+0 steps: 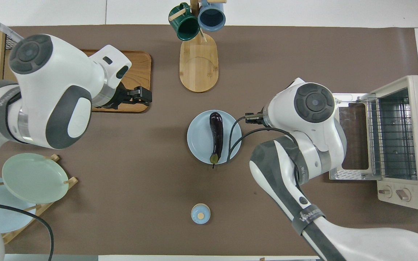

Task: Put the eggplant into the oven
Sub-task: 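Grasp the eggplant with the right gripper while the left gripper withdraws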

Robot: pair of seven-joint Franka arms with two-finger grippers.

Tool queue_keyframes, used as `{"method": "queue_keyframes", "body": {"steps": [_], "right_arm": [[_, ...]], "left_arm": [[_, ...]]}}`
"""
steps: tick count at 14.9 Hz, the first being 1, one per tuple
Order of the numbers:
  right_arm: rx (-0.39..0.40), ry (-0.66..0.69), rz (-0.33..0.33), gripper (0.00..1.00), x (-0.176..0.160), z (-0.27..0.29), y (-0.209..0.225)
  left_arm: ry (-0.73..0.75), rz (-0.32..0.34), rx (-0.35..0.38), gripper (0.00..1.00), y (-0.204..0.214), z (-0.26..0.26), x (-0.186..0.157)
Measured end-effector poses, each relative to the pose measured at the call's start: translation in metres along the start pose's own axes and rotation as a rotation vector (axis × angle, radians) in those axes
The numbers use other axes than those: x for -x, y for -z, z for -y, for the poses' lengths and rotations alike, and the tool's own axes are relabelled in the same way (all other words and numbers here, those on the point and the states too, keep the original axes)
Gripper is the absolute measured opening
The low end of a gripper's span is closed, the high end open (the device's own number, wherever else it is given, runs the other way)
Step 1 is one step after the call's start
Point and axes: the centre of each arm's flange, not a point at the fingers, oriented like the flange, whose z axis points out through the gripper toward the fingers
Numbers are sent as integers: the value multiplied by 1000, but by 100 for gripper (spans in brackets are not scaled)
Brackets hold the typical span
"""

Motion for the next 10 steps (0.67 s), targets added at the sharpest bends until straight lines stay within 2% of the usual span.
{"method": "queue_keyframes", "body": {"steps": [1, 3, 4, 5, 8, 10], "right_arm": [[5, -15, 15, 59, 0, 32, 8], [28, -59, 48, 59, -4, 101, 21], [38, -84, 50, 60, -5, 133, 18], [44, -100, 41, 66, -5, 159, 8], [36, -109, 14, 72, 3, 204, -27], [32, -99, 9, 72, 10, 214, -40]], "left_arm": [[-3, -3, -11, 100, 6, 16, -5], [-25, -3, -54, 100, 18, 41, -7], [-31, -4, -67, 100, 25, 50, -7], [-36, -5, -73, 100, 34, 59, -6], [-70, 10, -83, 100, 67, 89, 4], [-69, 12, -86, 100, 88, 106, 13]]}}
